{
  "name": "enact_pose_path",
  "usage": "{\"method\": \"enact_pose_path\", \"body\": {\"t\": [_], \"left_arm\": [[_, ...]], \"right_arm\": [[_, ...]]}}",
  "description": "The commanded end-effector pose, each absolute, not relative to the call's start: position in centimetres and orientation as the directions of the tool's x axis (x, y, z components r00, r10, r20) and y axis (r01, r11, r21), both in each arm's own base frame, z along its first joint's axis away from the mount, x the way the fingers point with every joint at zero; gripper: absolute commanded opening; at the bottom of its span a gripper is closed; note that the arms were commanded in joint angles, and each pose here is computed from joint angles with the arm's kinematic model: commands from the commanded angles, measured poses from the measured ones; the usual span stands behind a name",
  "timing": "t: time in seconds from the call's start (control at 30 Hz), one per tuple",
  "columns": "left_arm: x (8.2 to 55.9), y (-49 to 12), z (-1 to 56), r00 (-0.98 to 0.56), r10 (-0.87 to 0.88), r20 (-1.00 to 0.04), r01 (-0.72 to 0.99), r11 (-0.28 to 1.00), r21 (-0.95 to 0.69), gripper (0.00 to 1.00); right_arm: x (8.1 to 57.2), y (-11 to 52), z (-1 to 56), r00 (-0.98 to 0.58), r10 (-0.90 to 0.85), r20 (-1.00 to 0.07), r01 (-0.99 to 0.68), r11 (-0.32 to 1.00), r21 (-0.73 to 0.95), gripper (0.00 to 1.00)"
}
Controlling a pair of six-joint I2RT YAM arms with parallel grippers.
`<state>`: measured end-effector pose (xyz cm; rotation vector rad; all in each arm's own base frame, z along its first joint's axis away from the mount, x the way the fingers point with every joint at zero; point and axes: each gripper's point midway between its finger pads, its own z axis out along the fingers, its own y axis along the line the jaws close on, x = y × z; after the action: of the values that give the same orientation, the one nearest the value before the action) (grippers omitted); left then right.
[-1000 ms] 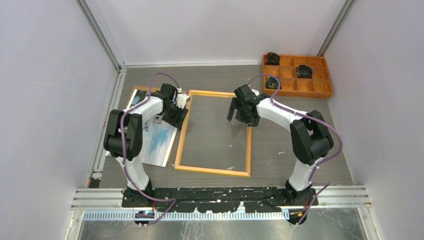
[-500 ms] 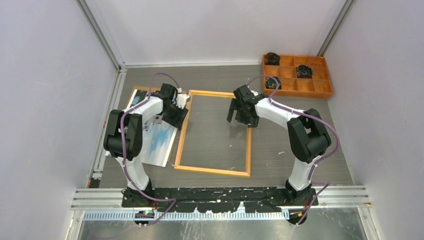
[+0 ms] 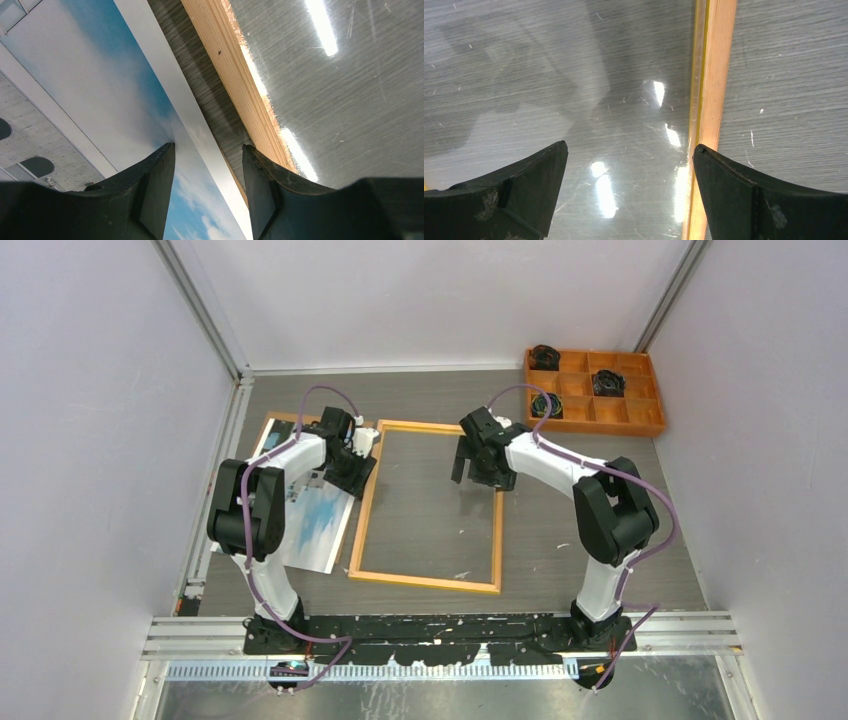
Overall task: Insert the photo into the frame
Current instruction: Place the photo frame item in the photo frame.
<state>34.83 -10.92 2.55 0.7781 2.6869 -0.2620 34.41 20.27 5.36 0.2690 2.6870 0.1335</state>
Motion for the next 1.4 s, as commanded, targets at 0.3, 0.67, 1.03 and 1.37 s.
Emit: {"method": "enact_pose_path", "body": {"t": [0.3, 0.67, 1.03, 1.37], "left_arm": [[32.6, -12.1, 1.5, -0.813, 0.494, -0.31, 0.557, 0.815, -0.161, 0.54], [32.7, -12.2, 1.8, -0.808, 0.497, -0.316, 0.563, 0.81, -0.164, 0.54], [32.3, -12.6, 2.0, -0.8, 0.501, -0.331, 0.571, 0.804, -0.164, 0.54], [33.5, -16.0, 2.7, -0.769, 0.539, -0.345, 0.613, 0.775, -0.156, 0.54]], "right_arm": [[35.6, 21.2, 5.7, -0.88, 0.18, -0.439, 0.144, 0.983, 0.115, 1.0], [35.7, 21.8, 6.5, -0.874, 0.206, -0.439, 0.143, 0.974, 0.174, 1.0], [36.5, 16.9, 11.5, -0.803, 0.398, -0.445, 0.262, 0.905, 0.336, 1.0], [35.5, 15.5, 13.3, -0.777, 0.397, -0.488, 0.245, 0.906, 0.346, 1.0]]}}
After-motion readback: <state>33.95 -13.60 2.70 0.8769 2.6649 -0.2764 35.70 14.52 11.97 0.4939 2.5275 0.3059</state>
